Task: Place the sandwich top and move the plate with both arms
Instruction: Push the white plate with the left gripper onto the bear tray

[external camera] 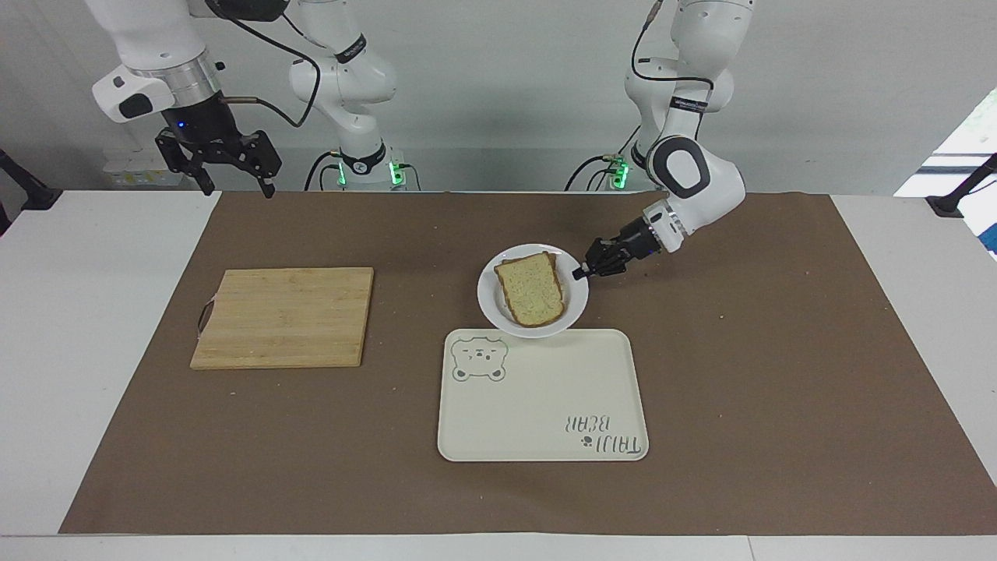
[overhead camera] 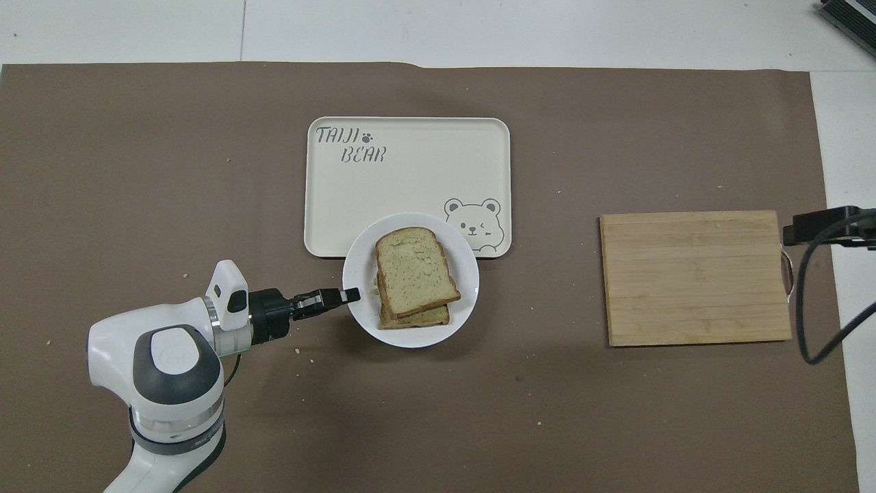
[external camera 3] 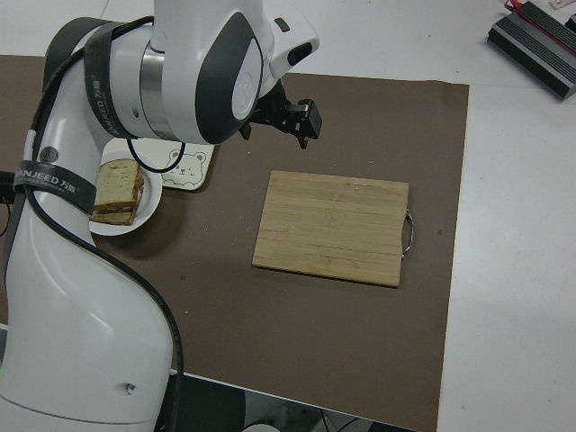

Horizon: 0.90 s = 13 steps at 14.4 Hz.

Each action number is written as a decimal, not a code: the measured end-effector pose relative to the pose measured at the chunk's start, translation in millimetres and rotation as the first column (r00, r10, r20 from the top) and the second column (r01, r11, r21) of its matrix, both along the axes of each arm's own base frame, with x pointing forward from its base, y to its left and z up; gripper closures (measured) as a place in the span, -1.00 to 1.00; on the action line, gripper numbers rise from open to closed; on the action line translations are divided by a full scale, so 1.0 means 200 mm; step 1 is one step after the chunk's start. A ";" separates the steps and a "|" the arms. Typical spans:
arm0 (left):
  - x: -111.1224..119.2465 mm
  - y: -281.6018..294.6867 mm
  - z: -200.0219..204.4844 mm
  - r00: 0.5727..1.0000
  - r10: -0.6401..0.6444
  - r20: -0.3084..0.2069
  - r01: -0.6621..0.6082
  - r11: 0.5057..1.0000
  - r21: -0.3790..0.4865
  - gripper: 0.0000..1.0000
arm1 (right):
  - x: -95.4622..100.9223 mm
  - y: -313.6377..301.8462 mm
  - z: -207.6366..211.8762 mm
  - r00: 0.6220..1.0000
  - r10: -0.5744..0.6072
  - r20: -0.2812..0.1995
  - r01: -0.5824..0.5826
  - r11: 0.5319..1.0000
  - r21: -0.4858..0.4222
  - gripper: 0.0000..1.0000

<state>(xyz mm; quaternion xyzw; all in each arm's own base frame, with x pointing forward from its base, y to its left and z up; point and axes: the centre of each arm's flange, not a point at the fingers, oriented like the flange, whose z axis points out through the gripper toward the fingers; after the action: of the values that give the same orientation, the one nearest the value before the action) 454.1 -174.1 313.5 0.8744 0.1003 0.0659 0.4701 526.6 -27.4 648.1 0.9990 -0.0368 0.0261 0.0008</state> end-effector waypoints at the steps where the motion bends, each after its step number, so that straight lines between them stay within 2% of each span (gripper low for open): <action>1: 0.07 0.01 0.02 1.000 0.019 0.006 -0.019 1.000 -0.006 0.93 | 0.00 0.00 0.00 1.000 0.000 0.000 0.000 1.000 0.000 -1.00; 5: 0.32 0.04 0.05 0.999 0.051 0.019 -0.051 0.999 0.007 0.93 | 0.00 -0.01 0.00 1.000 -0.004 0.000 0.004 1.000 0.000 -1.00; 9: 0.55 0.02 -0.01 0.999 0.032 -0.013 -0.030 0.993 0.112 0.93 | 0.00 -0.01 0.00 1.000 -0.004 0.000 0.004 1.000 0.000 -1.00; 11: 0.63 0.01 -0.10 0.999 0.032 -0.025 -0.028 0.990 0.135 0.93 | 0.00 -0.01 0.00 1.000 -0.004 0.000 0.004 1.000 0.000 -1.00; 13: 0.66 0.00 -0.12 0.999 0.033 -0.025 -0.029 0.990 0.135 0.92 | 0.00 -0.01 0.00 1.000 -0.004 0.000 0.004 1.000 0.000 -1.00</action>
<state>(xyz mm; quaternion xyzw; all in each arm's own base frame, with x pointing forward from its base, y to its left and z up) 585.2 -174.2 289.3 0.9032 0.1157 0.0678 0.4077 526.5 -29.7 648.0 0.9989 -0.0389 0.0262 0.0008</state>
